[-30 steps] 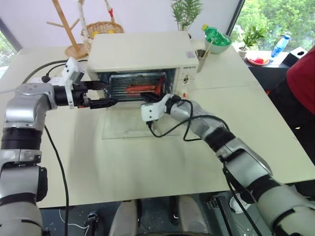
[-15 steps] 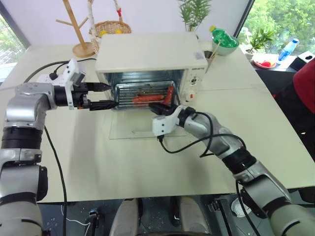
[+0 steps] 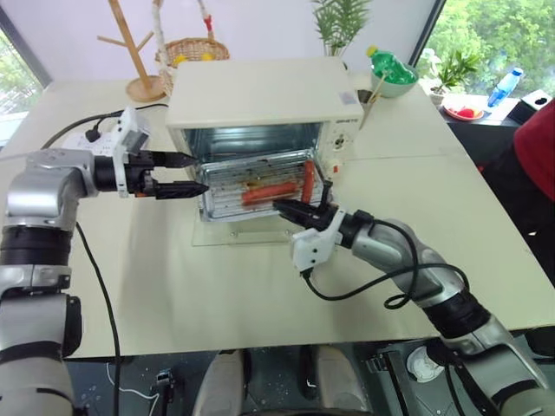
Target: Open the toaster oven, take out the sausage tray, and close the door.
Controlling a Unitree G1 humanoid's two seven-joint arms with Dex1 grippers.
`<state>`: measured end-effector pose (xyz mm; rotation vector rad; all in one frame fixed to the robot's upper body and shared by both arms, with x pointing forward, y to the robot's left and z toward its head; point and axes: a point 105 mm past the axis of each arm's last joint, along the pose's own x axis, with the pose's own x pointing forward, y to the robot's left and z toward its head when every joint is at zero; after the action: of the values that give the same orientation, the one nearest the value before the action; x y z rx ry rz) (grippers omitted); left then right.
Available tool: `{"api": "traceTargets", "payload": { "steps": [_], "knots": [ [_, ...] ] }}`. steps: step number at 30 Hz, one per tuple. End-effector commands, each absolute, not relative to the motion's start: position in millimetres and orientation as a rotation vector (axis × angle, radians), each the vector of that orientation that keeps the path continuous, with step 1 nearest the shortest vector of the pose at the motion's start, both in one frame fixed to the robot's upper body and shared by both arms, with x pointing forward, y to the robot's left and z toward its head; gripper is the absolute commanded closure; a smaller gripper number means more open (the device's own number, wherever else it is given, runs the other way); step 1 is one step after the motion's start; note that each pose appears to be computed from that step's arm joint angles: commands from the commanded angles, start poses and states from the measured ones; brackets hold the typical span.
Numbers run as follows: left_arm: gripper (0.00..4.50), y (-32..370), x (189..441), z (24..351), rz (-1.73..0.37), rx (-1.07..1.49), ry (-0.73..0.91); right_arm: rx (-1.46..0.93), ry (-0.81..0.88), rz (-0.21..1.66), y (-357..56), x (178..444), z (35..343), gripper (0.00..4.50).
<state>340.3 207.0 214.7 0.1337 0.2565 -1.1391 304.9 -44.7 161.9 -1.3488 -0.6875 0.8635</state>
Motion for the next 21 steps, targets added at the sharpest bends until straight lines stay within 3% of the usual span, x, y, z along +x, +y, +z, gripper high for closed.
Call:
{"api": "traceTargets", "payload": {
  "steps": [1,11,21],
  "knots": [
    [0.00,220,322,238,-1.127,0.047,0.231,-1.333,-0.758,0.816,-52,298,182,4.46],
    [0.00,225,268,219,-1.076,-0.358,0.422,-1.304,-0.798,0.876,-58,282,181,4.46],
    [0.00,181,266,186,-1.043,-0.609,0.466,-1.282,-0.870,0.962,-54,265,183,4.46]
  ]
}}
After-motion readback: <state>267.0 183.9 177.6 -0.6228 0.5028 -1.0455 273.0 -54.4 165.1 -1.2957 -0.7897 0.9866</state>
